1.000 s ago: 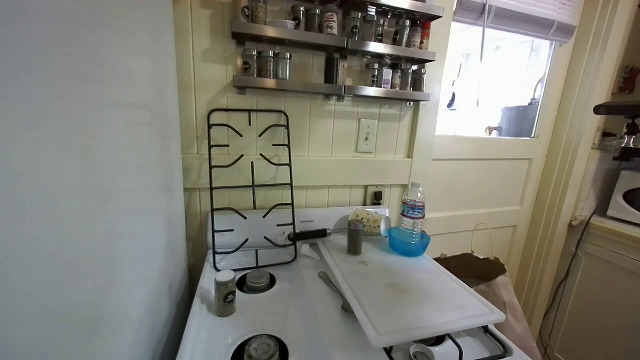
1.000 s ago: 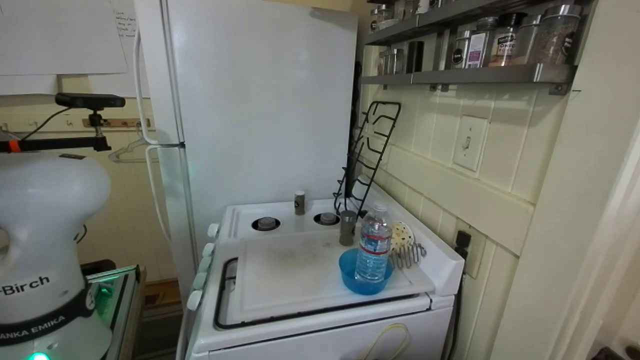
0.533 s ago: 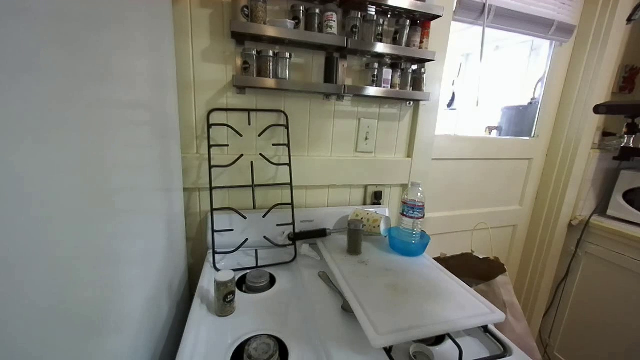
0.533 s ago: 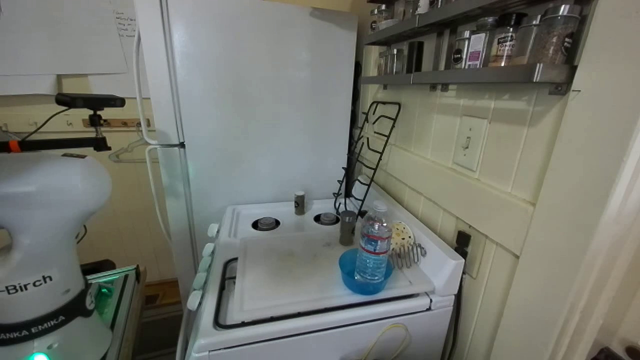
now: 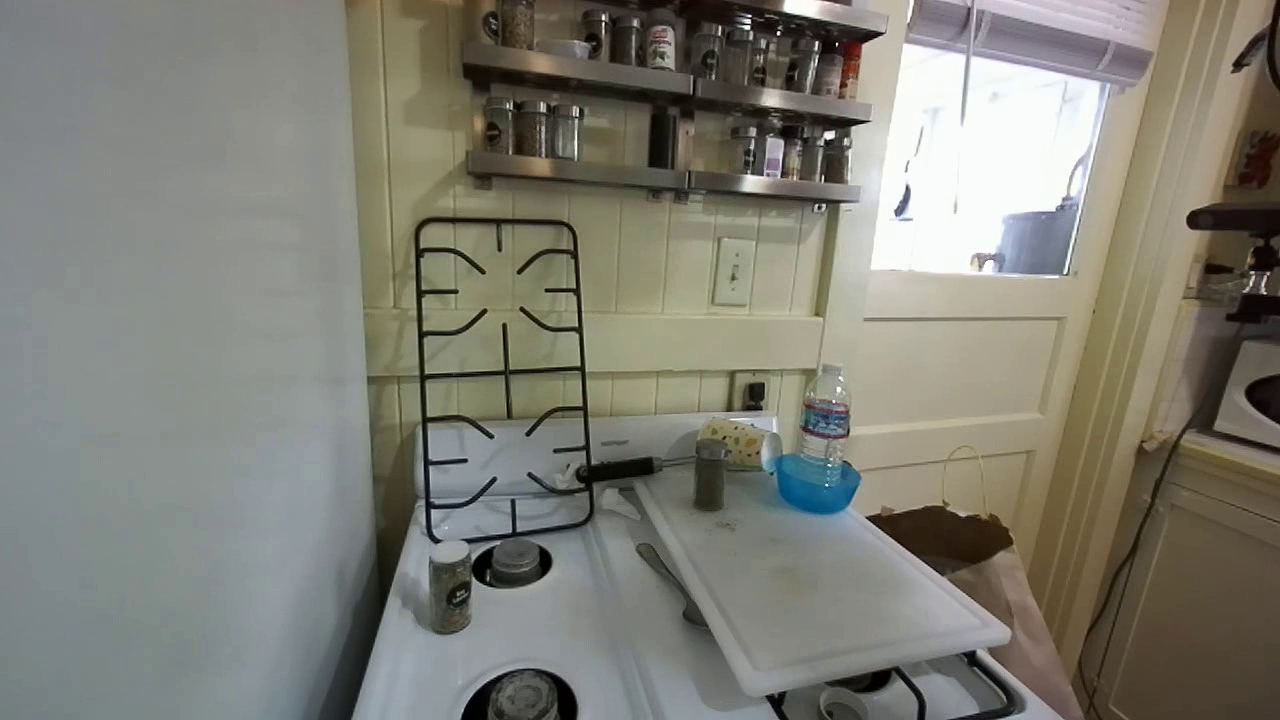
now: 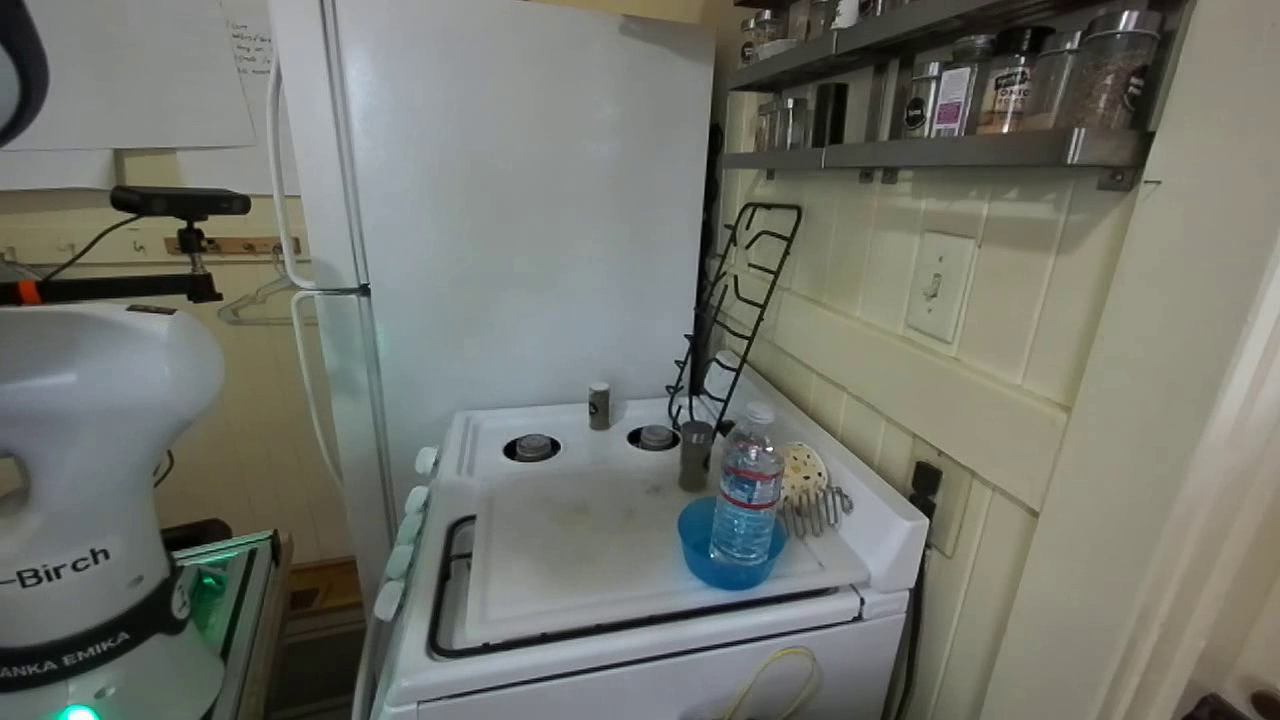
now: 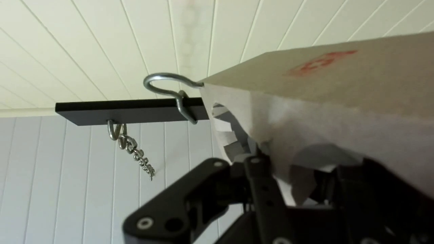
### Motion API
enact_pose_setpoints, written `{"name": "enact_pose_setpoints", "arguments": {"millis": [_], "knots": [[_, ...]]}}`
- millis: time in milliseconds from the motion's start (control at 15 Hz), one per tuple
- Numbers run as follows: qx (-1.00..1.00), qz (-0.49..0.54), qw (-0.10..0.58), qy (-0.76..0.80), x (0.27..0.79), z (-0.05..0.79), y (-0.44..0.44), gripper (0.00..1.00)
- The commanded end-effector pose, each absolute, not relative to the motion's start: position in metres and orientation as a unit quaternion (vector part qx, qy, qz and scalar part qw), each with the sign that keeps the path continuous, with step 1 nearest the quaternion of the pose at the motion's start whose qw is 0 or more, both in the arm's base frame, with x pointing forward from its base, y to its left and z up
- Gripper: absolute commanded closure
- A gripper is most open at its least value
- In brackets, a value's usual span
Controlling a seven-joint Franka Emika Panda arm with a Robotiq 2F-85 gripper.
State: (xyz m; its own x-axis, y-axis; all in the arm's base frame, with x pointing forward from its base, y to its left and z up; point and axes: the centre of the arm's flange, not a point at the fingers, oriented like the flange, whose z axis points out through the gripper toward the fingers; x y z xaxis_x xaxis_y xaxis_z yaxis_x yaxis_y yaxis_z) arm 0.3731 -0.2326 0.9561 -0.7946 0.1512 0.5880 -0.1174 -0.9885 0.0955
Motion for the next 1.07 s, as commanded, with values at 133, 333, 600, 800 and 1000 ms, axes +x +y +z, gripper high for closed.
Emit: {"name": "enact_pose_setpoints", "arguments": {"millis": [133, 333, 600, 800, 1000], "knots": [[0.321, 0.945, 0.064, 0.023, 0.38, 0.954, -0.242, 0.99], [0.349, 0.935, 0.044, 0.051, 0.388, 0.952, -0.243, 0.99], [0.373, 0.922, 0.001, 0.105, 0.396, 0.942, -0.239, 0.99], [0.36, 0.925, -0.024, 0.118, 0.392, 0.945, -0.241, 0.99], [0.339, 0.933, -0.043, 0.112, 0.389, 0.949, -0.249, 0.99]]}}
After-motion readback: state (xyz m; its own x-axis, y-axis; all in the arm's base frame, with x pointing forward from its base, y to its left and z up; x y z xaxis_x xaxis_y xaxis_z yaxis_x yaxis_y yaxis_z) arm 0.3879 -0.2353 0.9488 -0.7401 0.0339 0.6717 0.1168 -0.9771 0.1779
